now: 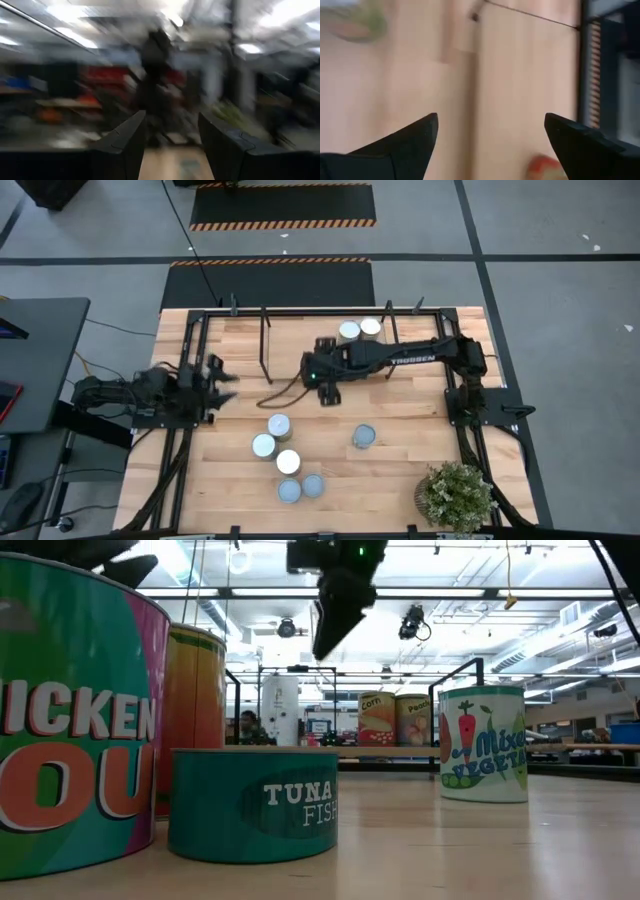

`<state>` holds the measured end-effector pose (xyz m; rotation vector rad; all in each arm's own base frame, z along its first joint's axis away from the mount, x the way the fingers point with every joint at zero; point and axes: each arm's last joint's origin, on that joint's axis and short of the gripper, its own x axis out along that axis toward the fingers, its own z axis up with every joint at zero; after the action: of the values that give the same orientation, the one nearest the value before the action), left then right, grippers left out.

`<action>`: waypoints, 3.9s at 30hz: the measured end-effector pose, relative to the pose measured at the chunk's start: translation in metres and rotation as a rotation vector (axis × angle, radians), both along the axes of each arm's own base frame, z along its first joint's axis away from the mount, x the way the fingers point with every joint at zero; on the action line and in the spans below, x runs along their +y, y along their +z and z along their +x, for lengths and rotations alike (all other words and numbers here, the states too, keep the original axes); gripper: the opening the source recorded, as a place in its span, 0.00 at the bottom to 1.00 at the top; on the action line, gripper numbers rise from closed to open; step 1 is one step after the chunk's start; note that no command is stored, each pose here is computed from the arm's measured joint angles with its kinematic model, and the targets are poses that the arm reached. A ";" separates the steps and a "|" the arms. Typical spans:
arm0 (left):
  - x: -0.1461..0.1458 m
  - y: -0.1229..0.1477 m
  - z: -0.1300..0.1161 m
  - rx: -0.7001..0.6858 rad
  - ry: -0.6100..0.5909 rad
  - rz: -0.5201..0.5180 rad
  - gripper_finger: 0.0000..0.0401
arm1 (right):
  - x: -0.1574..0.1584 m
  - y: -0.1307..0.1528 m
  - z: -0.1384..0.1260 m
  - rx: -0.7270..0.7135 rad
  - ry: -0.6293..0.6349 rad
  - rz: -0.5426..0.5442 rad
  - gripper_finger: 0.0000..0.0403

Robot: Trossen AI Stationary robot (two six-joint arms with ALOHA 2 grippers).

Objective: Pick and place cans onto a shelf
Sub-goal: Put the canned mixed vegetables on the shelf

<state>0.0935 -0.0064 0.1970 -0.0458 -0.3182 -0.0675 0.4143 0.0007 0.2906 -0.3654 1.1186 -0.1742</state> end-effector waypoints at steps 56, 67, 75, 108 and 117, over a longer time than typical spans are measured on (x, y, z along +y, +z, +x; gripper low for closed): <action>-0.093 -0.054 0.016 0.927 -0.440 -0.287 0.35 | 0.147 -0.043 -0.049 0.107 -0.066 0.157 0.93; -0.092 -0.059 0.018 0.945 -0.386 -0.271 0.35 | 0.137 -0.055 -0.058 0.257 -0.100 0.201 0.99; -0.092 -0.059 0.019 0.933 -0.375 -0.246 0.35 | 0.145 -0.074 -0.062 0.237 -0.081 0.190 0.99; -0.092 -0.059 0.019 0.910 -0.382 -0.177 0.35 | 0.102 -0.088 -0.064 0.363 -0.018 0.170 0.72; -0.091 -0.059 0.019 0.902 -0.384 -0.136 0.35 | 0.024 -0.041 -0.041 0.234 0.004 0.082 0.74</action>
<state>0.1127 -0.0978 0.1382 -0.2625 0.5929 -0.3913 0.3730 0.0252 0.2496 -0.3207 1.3517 -0.0825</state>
